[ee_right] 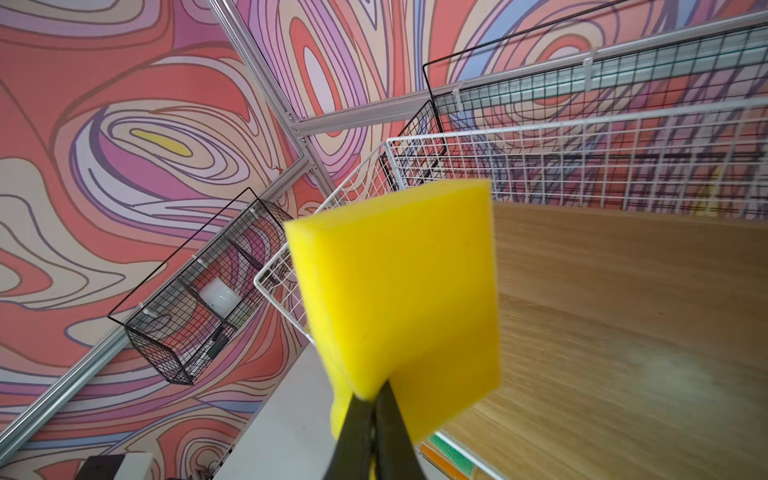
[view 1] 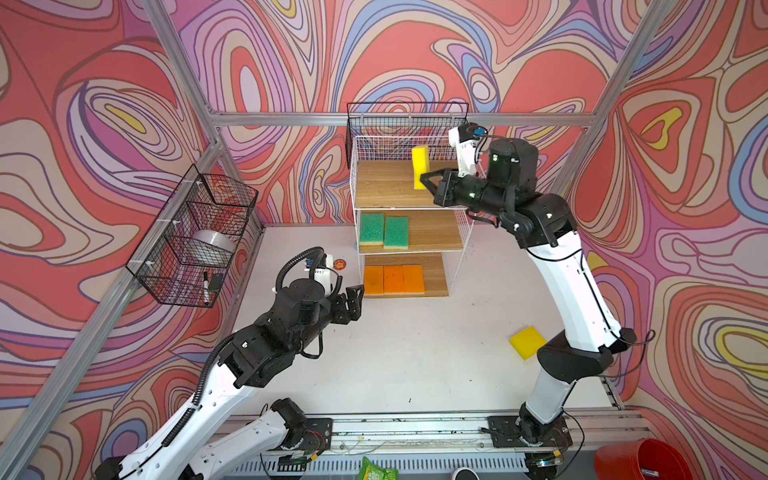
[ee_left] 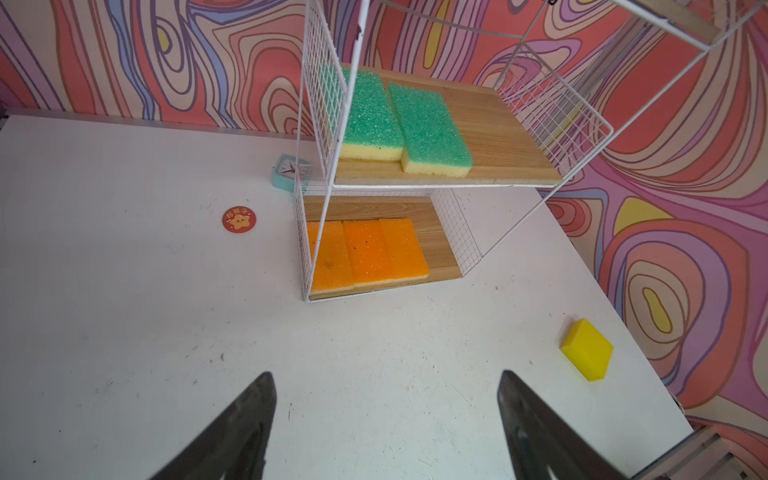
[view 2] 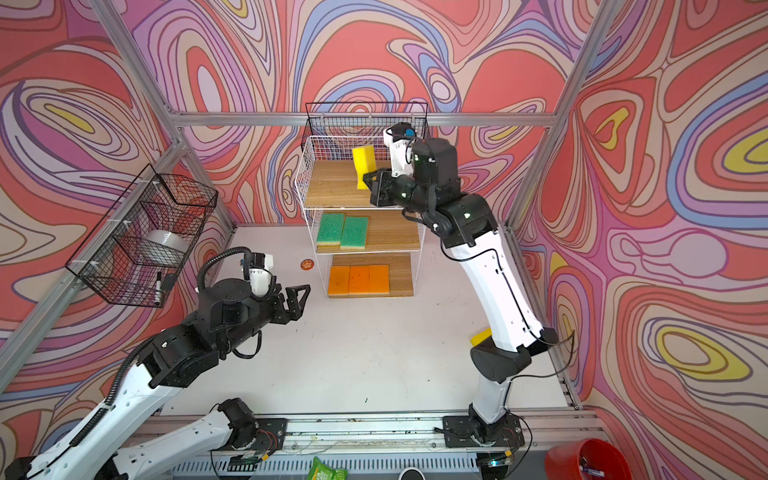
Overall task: Place and organize the cleaning sponges onto the shelf
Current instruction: 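Carry the yellow sponge with right gripper up to the top shelf tier, then lower the yellow sponge onto the top tier and open right gripper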
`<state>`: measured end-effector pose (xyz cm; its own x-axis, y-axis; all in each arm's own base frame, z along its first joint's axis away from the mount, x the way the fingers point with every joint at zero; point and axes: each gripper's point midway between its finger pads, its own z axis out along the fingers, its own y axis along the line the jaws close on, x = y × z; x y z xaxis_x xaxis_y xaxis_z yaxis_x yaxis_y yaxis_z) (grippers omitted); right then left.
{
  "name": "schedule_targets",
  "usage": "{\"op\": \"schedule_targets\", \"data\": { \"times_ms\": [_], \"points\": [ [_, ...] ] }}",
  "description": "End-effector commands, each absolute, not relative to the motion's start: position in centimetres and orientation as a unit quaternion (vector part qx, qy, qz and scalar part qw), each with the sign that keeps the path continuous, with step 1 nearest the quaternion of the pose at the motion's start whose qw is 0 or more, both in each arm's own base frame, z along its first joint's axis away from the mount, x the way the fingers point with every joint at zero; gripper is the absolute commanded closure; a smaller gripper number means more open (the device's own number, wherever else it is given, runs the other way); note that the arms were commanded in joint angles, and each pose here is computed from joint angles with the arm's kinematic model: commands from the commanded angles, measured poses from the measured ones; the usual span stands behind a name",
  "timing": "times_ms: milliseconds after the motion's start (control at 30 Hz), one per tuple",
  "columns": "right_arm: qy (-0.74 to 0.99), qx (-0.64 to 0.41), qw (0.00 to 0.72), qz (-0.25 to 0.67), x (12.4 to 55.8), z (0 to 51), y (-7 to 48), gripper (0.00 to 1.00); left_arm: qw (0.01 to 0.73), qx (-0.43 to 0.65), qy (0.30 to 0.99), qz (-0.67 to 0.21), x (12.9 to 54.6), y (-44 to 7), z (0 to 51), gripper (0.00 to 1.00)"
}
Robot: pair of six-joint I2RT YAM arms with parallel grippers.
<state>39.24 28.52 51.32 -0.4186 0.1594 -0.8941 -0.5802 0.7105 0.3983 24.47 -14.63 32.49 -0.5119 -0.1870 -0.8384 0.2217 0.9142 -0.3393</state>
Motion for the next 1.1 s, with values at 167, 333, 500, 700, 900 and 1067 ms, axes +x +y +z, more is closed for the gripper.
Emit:
{"op": "schedule_targets", "data": {
  "times_ms": [167,333,500,700,900,1067],
  "points": [
    [0.771,-0.142,0.517,0.342,40.9,49.4,30.4,0.94,0.48,0.006,0.85,-0.218,25.1,-14.6,31.6,0.15],
    [0.774,-0.138,0.509,0.351,42.1,48.0,31.5,0.9,0.471,0.002,0.854,-0.222,25.5,-14.7,30.7,0.15],
    [0.77,-0.141,0.502,0.368,42.9,47.4,32.5,0.72,0.466,0.002,0.856,-0.224,25.4,-14.7,30.5,0.16],
    [0.766,-0.148,0.504,0.371,43.0,47.2,33.0,0.47,0.462,-0.001,0.859,-0.222,25.3,-14.5,29.9,0.16],
    [0.755,-0.156,0.513,0.376,42.4,48.3,32.9,0.41,0.461,0.0,0.859,-0.223,25.4,-14.6,29.9,0.16],
    [0.757,-0.158,0.517,0.368,42.0,48.3,32.5,0.35,0.46,0.0,0.859,-0.224,25.5,-14.6,29.9,0.16]
  ]
}}
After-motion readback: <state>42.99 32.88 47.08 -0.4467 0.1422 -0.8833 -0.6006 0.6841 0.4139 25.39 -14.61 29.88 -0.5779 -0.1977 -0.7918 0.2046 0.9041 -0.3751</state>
